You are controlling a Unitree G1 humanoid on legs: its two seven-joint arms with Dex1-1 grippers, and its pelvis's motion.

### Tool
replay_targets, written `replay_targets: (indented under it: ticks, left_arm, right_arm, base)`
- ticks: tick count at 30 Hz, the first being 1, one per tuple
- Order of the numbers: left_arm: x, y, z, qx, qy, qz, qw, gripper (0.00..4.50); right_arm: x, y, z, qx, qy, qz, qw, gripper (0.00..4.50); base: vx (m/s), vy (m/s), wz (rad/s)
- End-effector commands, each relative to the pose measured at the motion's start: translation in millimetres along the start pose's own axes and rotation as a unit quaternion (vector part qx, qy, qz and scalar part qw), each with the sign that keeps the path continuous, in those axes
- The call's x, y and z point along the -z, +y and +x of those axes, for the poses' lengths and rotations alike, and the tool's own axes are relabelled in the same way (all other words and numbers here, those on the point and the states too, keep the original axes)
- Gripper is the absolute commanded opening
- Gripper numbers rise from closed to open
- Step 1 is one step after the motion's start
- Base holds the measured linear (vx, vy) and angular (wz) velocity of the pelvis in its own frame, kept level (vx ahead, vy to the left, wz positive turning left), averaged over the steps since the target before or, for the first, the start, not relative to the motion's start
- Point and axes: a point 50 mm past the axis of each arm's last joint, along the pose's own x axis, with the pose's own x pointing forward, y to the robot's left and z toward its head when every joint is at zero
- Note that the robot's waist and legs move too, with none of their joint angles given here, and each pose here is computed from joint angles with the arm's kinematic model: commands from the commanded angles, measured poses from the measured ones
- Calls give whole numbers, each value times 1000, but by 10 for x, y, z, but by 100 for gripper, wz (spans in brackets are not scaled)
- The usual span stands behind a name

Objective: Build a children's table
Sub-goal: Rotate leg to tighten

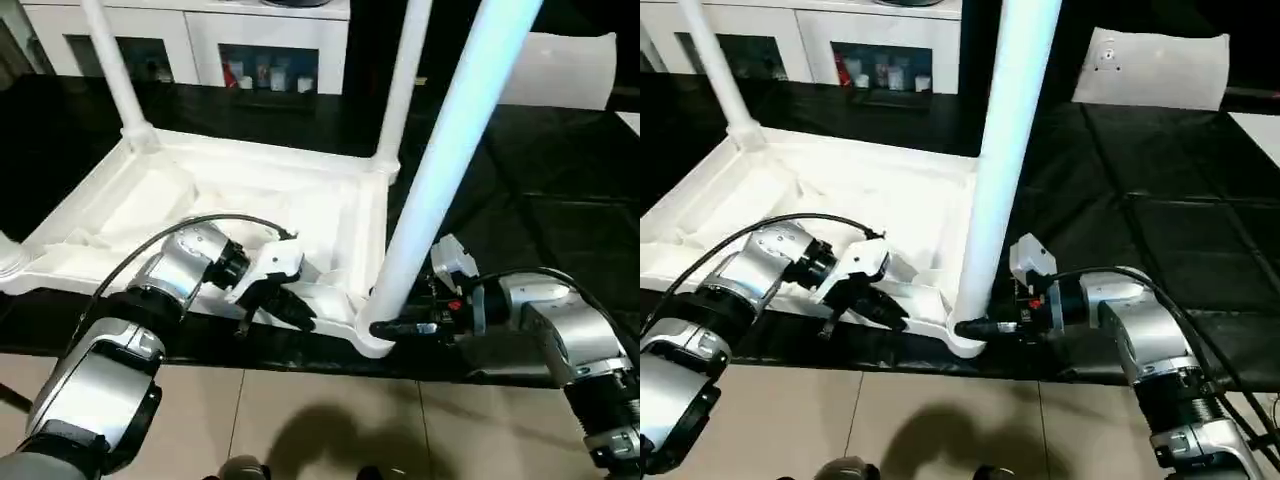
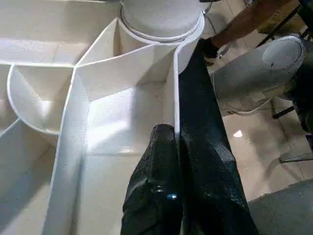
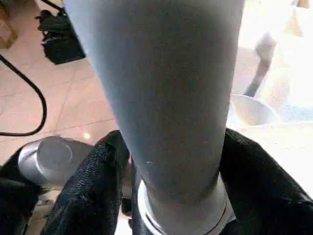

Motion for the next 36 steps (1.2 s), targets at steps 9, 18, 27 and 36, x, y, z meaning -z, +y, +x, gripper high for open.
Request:
replay_targets:
  ticks: [9, 18, 27, 36]
  left_arm:
    - [-99, 9, 11, 20, 2, 26, 999, 0]
    - [-212, 211, 131, -96, -45, -42, 993, 0]
    - [-545, 490, 435, -250, -130, -129, 951, 0]
    - [-777, 643, 539, -358, -155, -164, 906, 0]
  right_arm:
    - [-3, 48, 22, -33, 5, 5, 999, 202]
    - [129, -12, 342, 104, -11, 54, 993, 198]
    - [131, -263, 907, 323, -45, 154, 933, 193]
    - [-105, -404, 1160, 436, -80, 167, 880, 226]
  base:
    - [0, 0, 0]
    - [0, 0, 0]
    - [0, 0, 0]
    - [-1, 18, 0]
